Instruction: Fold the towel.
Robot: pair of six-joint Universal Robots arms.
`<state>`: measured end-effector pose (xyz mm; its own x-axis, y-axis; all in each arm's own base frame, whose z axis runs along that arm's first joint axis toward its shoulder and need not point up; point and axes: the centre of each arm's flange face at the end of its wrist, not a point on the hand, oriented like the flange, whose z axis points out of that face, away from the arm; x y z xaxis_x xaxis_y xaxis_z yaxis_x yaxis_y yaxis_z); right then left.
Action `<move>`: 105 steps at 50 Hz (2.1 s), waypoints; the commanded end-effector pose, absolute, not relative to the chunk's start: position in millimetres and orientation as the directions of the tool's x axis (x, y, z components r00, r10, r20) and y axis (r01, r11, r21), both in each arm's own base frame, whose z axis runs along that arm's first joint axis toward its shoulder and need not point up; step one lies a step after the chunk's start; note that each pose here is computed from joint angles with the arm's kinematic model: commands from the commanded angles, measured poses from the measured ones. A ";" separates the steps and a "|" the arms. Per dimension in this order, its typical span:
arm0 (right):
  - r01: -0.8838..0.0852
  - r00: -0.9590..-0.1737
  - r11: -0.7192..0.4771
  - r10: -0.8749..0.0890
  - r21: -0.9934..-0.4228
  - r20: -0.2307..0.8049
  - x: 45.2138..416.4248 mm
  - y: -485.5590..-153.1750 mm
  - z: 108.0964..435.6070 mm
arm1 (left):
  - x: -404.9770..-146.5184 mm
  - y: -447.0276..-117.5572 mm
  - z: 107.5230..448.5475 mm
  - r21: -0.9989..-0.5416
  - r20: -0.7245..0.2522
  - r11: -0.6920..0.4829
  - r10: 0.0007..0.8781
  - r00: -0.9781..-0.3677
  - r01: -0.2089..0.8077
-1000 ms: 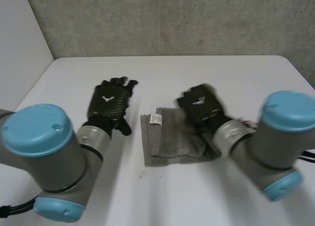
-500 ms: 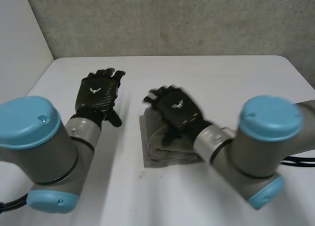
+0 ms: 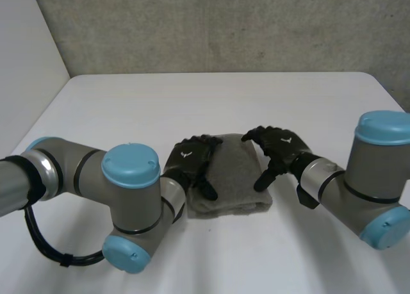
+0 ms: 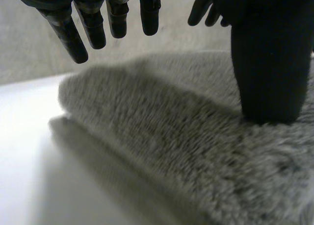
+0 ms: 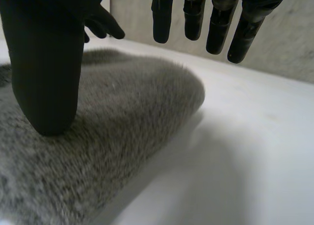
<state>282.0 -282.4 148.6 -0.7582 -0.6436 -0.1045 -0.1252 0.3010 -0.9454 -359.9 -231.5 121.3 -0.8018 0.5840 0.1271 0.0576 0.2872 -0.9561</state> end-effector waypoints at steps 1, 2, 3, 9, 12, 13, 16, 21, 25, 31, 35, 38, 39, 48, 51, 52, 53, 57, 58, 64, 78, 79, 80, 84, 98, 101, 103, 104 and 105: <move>-0.151 -0.741 0.331 -0.662 -0.932 -0.115 294.4 -288.4 125.9 | -334.1 -240.0 109.1 -0.939 0.100 0.334 0.500 -0.860 0.086; -0.166 -0.735 0.335 -0.669 -0.927 -0.110 298.2 -287.6 121.0 | -331.1 -239.9 110.1 -0.937 0.097 0.338 0.491 -0.866 0.087; -0.166 -0.735 0.335 -0.669 -0.927 -0.110 298.2 -287.6 120.9 | -331.1 -239.9 110.1 -0.937 0.097 0.338 0.491 -0.866 0.087; -0.249 -0.712 0.275 -0.702 -0.929 -0.016 305.2 -287.0 133.5 | -328.5 -235.0 138.9 -0.951 0.100 0.304 0.495 -0.863 0.064; -0.234 -0.714 0.199 -0.700 -0.952 0.030 304.8 -289.1 169.6 | -329.6 -233.3 169.2 -0.968 0.110 0.249 0.506 -0.856 0.023; -0.205 -0.728 0.149 -0.683 -0.967 0.049 301.9 -291.0 194.5 | -329.4 -233.1 188.8 -0.977 0.115 0.212 0.510 -0.852 -0.005; -0.135 -0.781 0.040 -0.619 -0.990 0.082 294.1 -292.5 247.3 | -328.3 -231.3 209.1 -0.984 0.117 0.174 0.516 -0.849 -0.029; -0.039 -0.886 -0.121 -0.455 -0.992 0.090 269.1 -294.7 322.3 | -310.4 -223.9 305.1 -0.990 0.133 0.020 0.509 -0.850 -0.143; -0.032 -0.923 -0.186 -0.372 -0.982 0.101 249.1 -290.8 358.8 | -282.0 -228.9 346.7 -0.986 0.126 -0.044 0.446 -0.886 -0.162; -0.097 -0.933 -0.149 -0.329 -0.984 0.142 230.0 -278.9 380.7 | -228.2 -235.4 379.2 -0.998 0.017 -0.059 0.291 -0.956 -0.036; -0.105 -0.930 -0.140 -0.336 -0.985 0.146 230.5 -276.0 378.7 | -221.8 -230.9 382.2 -0.998 -0.016 -0.062 0.274 -0.961 -0.001; -0.104 -0.930 -0.141 -0.337 -0.985 0.146 230.8 -274.1 379.0 | -221.8 -229.3 380.2 -0.998 -0.030 -0.058 0.277 -0.960 0.015; -0.104 -0.928 -0.142 -0.341 -0.984 0.148 231.5 -271.3 379.2 | -221.9 -229.1 378.0 -0.999 -0.031 -0.051 0.278 -0.960 0.018; -0.119 -0.925 -0.142 -0.345 -0.983 0.161 231.0 -266.2 373.5 | -221.5 -227.1 374.7 -0.999 -0.032 -0.044 0.283 -0.959 0.020; -0.117 -0.925 -0.156 -0.342 -0.981 0.165 231.6 -266.7 373.0 | -222.1 -227.5 374.8 -0.999 -0.031 -0.051 0.284 -0.958 0.017; -0.117 -0.925 -0.156 -0.342 -0.981 0.165 231.6 -266.7 373.0 | -222.1 -227.5 374.8 -0.999 -0.031 -0.051 0.284 -0.958 0.017; -0.117 -0.926 -0.157 -0.340 -0.981 0.165 231.6 -267.3 371.6 | -222.9 -227.2 374.4 -0.998 -0.033 -0.055 0.286 -0.958 0.018; -0.118 -0.925 -0.156 -0.342 -0.981 0.166 231.8 -267.4 368.6 | -223.0 -227.6 370.7 -0.998 -0.033 -0.052 0.286 -0.958 0.019; -0.118 -0.925 -0.156 -0.342 -0.981 0.166 231.8 -267.4 368.6 | -222.8 -228.2 368.9 -0.998 -0.033 -0.053 0.284 -0.958 0.018; -0.126 -0.925 -0.147 -0.340 -0.981 0.170 230.9 -266.9 365.1 | -223.2 -230.9 367.5 -0.996 -0.025 -0.091 0.277 -0.960 0.000; -0.117 -0.931 -0.188 -0.321 -0.975 0.173 229.2 -266.4 365.1 | -221.7 -235.7 364.2 -0.995 -0.015 -0.102 0.268 -0.963 -0.013; -0.117 -0.931 -0.188 -0.321 -0.975 0.173 229.2 -266.4 365.1 | -221.7 -235.7 364.2 -0.995 -0.015 -0.102 0.268 -0.963 -0.013; -0.115 -0.931 -0.194 -0.321 -0.974 0.173 228.9 -265.1 367.1 | -221.4 -235.3 364.5 -0.994 -0.014 -0.105 0.266 -0.964 -0.014; -0.116 -0.930 -0.214 -0.319 -0.970 0.181 227.8 -260.8 373.0 | -220.4 -232.7 365.9 -0.994 -0.014 -0.111 0.266 -0.964 -0.016; -0.113 -0.927 -0.235 -0.325 -0.965 0.188 227.2 -255.7 380.0 | -218.1 -227.6 372.0 -0.991 -0.011 -0.129 0.263 -0.965 -0.023; -0.113 -0.926 -0.236 -0.326 -0.965 0.188 227.3 -255.7 380.0 | -218.1 -227.6 372.0 -0.991 -0.011 -0.129 0.263 -0.965 -0.023; -0.113 -0.926 -0.237 -0.327 -0.965 0.189 227.5 -255.7 380.1 | -218.3 -227.6 372.0 -0.991 -0.012 -0.129 0.264 -0.964 -0.023; -0.113 -0.926 -0.237 -0.327 -0.965 0.189 227.2 -256.0 380.1 | -218.4 -228.0 371.7 -0.991 -0.012 -0.129 0.264 -0.964 -0.023; -0.113 -0.926 -0.237 -0.327 -0.965 0.189 227.2 -256.0 380.1 | -218.3 -227.6 372.0 -0.991 -0.012 -0.129 0.264 -0.964 -0.023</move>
<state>227.2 -255.5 380.3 -0.9265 -0.3254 0.1887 -0.1132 -0.2370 -0.9649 -218.1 -227.4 372.3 -0.9647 0.2633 -0.0114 -0.0239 -0.1305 -0.9912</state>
